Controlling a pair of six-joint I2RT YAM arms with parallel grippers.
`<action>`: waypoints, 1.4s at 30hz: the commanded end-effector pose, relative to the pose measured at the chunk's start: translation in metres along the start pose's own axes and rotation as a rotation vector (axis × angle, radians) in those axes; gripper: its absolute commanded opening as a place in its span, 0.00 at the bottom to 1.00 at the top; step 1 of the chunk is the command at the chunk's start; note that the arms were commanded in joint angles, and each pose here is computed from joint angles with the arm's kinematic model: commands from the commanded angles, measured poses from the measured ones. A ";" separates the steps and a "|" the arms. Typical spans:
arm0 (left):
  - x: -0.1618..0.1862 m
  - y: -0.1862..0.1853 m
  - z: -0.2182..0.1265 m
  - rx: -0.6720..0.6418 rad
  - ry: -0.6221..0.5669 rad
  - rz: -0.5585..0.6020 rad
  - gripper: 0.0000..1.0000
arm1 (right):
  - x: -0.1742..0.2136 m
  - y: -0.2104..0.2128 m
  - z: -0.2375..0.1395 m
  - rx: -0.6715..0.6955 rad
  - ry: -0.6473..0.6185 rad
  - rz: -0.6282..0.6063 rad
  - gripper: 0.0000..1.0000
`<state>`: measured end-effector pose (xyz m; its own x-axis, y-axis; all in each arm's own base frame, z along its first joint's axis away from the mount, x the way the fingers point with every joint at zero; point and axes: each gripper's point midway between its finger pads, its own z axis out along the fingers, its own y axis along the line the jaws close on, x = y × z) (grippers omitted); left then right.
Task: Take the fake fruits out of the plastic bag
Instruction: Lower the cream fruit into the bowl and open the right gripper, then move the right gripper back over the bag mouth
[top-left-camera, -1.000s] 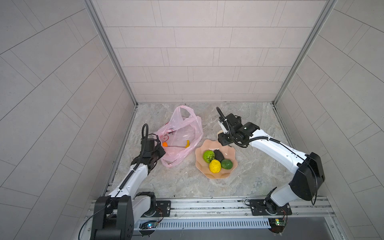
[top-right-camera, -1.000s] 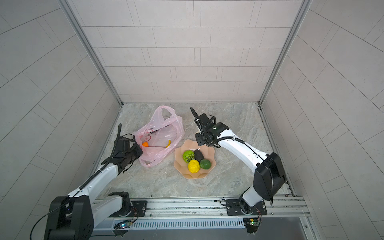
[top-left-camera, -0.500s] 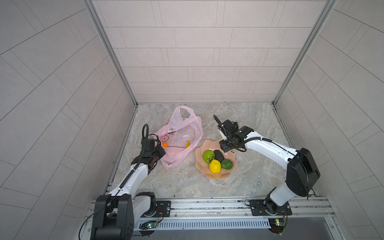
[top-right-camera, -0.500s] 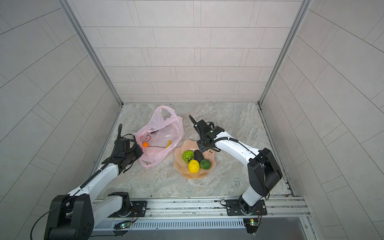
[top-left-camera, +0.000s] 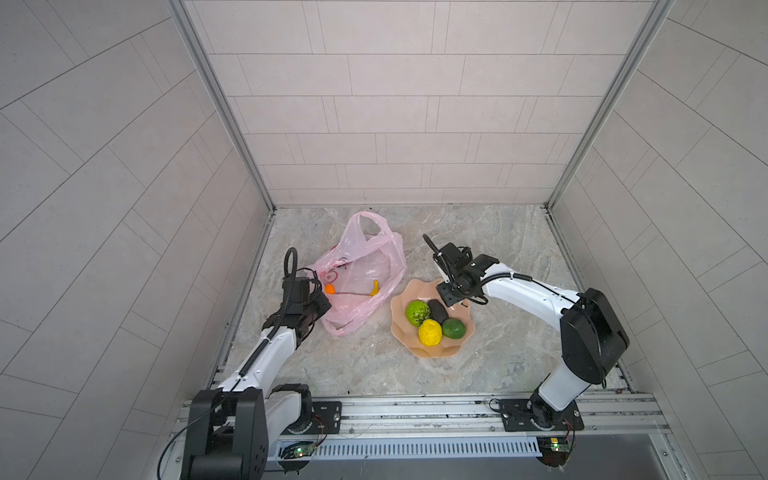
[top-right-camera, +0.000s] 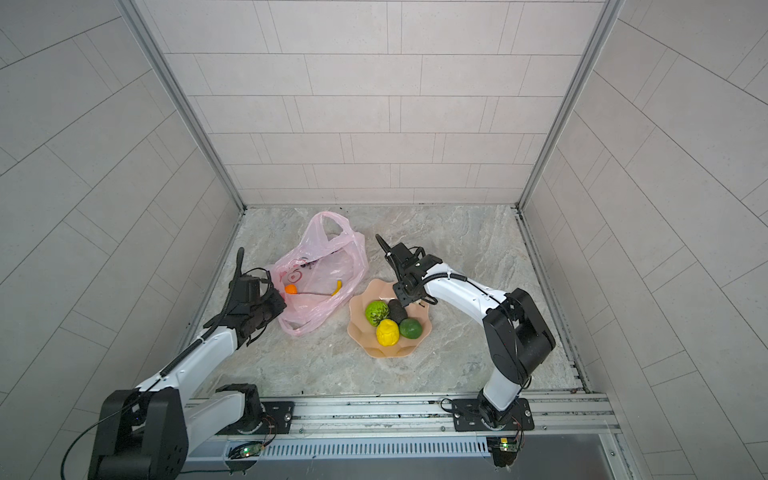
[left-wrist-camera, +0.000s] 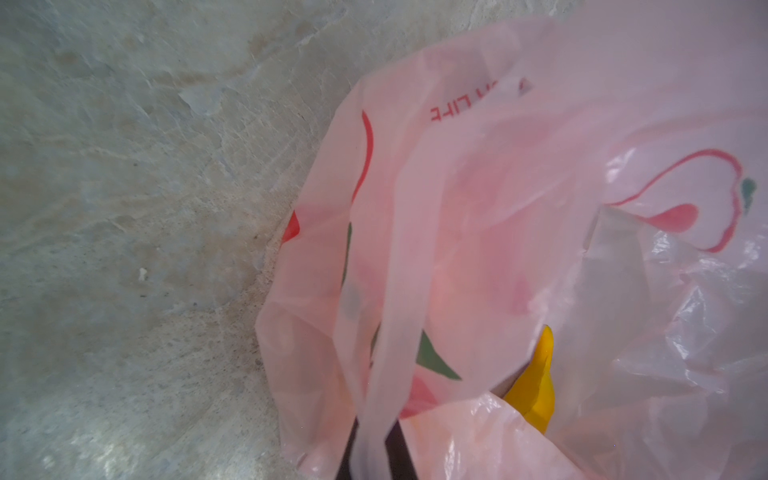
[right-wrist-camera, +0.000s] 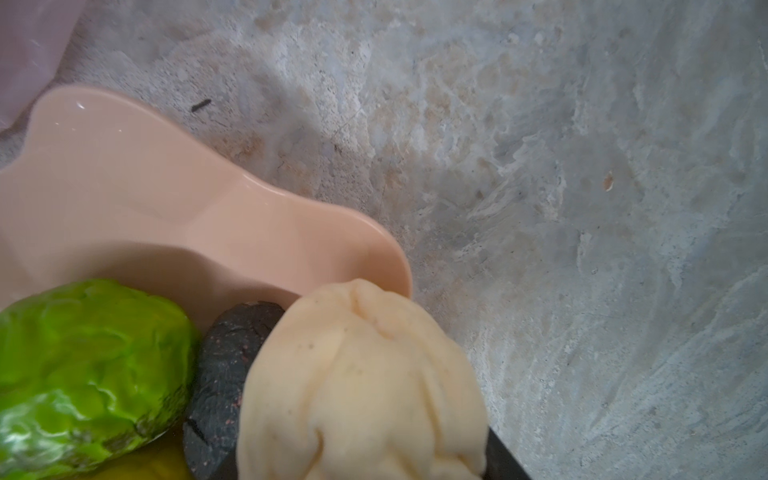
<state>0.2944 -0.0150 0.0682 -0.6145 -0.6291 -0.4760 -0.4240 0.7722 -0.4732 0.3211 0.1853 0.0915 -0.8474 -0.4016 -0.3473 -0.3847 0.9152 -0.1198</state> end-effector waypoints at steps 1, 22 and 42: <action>0.000 0.002 0.000 -0.013 -0.007 0.014 0.00 | 0.004 -0.001 0.008 0.022 0.017 -0.020 0.59; -0.005 0.015 -0.009 -0.081 -0.052 -0.001 0.00 | -0.024 0.014 -0.047 0.100 -0.065 -0.058 0.73; -0.006 0.033 -0.018 -0.174 -0.079 -0.010 0.00 | -0.145 0.189 -0.024 -0.112 -0.200 -0.253 0.72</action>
<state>0.2785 0.0121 0.0734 -0.5554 -0.6366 -0.5351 -0.5188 0.7681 -0.3753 0.3566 0.4044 0.1411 -0.6512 -0.5746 -0.4959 -0.5986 0.7904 -0.1298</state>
